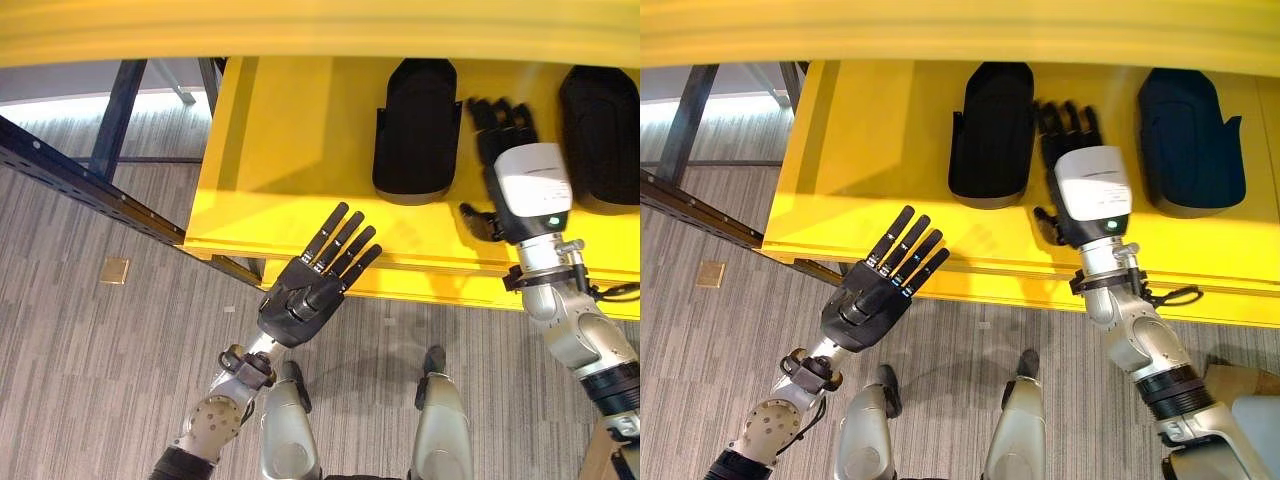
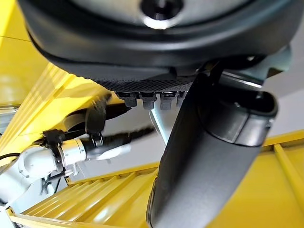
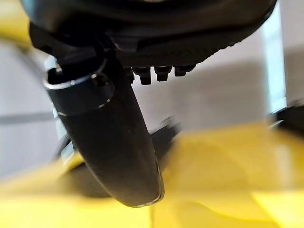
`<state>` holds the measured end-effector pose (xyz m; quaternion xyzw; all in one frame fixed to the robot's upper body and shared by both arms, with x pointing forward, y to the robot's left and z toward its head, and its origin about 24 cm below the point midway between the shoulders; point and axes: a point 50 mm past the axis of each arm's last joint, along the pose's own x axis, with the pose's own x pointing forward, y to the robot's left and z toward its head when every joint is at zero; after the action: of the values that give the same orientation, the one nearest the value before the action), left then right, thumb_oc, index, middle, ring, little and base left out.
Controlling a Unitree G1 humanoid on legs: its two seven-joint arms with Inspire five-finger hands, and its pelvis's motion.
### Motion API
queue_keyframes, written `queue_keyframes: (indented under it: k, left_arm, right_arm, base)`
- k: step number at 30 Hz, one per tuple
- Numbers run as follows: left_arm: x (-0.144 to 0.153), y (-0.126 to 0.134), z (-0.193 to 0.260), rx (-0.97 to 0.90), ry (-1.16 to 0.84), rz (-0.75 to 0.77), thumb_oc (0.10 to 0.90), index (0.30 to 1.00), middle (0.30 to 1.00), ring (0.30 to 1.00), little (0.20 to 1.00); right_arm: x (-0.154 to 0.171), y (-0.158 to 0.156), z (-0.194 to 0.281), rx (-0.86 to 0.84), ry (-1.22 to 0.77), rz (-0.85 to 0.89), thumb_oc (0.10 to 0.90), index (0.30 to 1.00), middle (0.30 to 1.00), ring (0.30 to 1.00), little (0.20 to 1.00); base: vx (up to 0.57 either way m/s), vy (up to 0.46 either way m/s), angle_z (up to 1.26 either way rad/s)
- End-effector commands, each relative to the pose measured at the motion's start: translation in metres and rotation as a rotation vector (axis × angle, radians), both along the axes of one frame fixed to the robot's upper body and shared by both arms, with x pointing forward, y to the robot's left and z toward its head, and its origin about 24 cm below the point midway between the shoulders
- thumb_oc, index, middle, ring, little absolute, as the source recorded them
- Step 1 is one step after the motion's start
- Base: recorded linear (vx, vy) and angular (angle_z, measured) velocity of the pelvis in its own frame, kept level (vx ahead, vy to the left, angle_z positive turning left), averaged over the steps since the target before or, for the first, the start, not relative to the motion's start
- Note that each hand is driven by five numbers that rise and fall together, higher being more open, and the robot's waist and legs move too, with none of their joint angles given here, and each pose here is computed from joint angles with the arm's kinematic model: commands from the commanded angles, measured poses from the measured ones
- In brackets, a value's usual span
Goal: Move parts from the plastic box to the shelf.
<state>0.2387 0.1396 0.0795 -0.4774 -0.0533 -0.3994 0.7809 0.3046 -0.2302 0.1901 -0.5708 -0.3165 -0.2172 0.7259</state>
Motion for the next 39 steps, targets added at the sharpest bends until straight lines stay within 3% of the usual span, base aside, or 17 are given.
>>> queue_keyframes:
  k: [1, 7, 13, 21, 24, 30, 34, 39]
  left_arm:
    - [-0.015, -0.009, 0.022, -0.092, -0.132, -0.027, 0.900, 1.000, 1.000, 1.000, 1.000]
    - [-0.018, -0.007, 0.017, -0.081, -0.097, 0.021, 0.900, 1.000, 1.000, 1.000, 1.000]
    - [-0.026, 0.002, 0.010, -0.106, -0.101, 0.109, 0.900, 1.000, 1.000, 1.000, 1.000]
    - [-0.036, 0.040, 0.018, -0.058, -0.173, 0.347, 0.900, 1.000, 1.000, 1.000, 1.000]
    - [-0.047, 0.054, 0.015, 0.061, -0.204, 0.395, 0.900, 1.000, 1.000, 1.000, 1.000]
    - [-0.057, 0.059, 0.022, 0.179, -0.338, 0.322, 0.900, 1.000, 1.000, 1.000, 1.000]
    - [-0.055, 0.045, 0.025, 0.297, -0.381, 0.206, 0.900, 1.000, 1.000, 1.000, 1.000]
    - [-0.052, 0.042, 0.024, 0.313, -0.382, 0.126, 0.900, 1.000, 1.000, 1.000, 1.000]
  right_arm:
    - [-0.015, 0.003, 0.036, 0.161, -0.282, 0.035, 0.900, 1.000, 1.000, 1.000, 1.000]
    - [-0.021, 0.009, 0.034, 0.250, -0.279, 0.103, 0.900, 1.000, 1.000, 1.000, 1.000]
    - [-0.048, 0.006, 0.017, 0.288, -0.288, 0.125, 0.900, 1.000, 1.000, 1.000, 1.000]
    - [-0.079, 0.006, -0.035, 0.258, 0.110, 0.246, 0.900, 1.000, 1.000, 1.000, 1.000]
    - [-0.097, 0.001, -0.056, 0.244, 0.263, 0.259, 0.900, 1.000, 1.000, 1.000, 1.000]
    - [-0.102, 0.002, -0.055, 0.166, 0.220, 0.315, 0.900, 1.000, 1.000, 1.000, 1.000]
    - [-0.093, -0.003, -0.063, 0.206, 0.248, 0.246, 0.900, 1.000, 1.000, 1.000, 1.000]
    - [-0.090, -0.006, -0.070, 0.241, 0.229, 0.179, 0.900, 1.000, 1.000, 1.000, 1.000]
  base:
    - [0.09, 0.030, -0.04]
    - [0.09, 0.058, -0.07]
    - [0.12, 0.111, -0.05]
    - [-0.03, 0.181, 0.05]
    - [-0.08, 0.172, 0.06]
    - [-0.06, 0.195, 0.13]
    - [-0.02, 0.234, 0.25]
    - [-0.03, 0.136, 0.40]
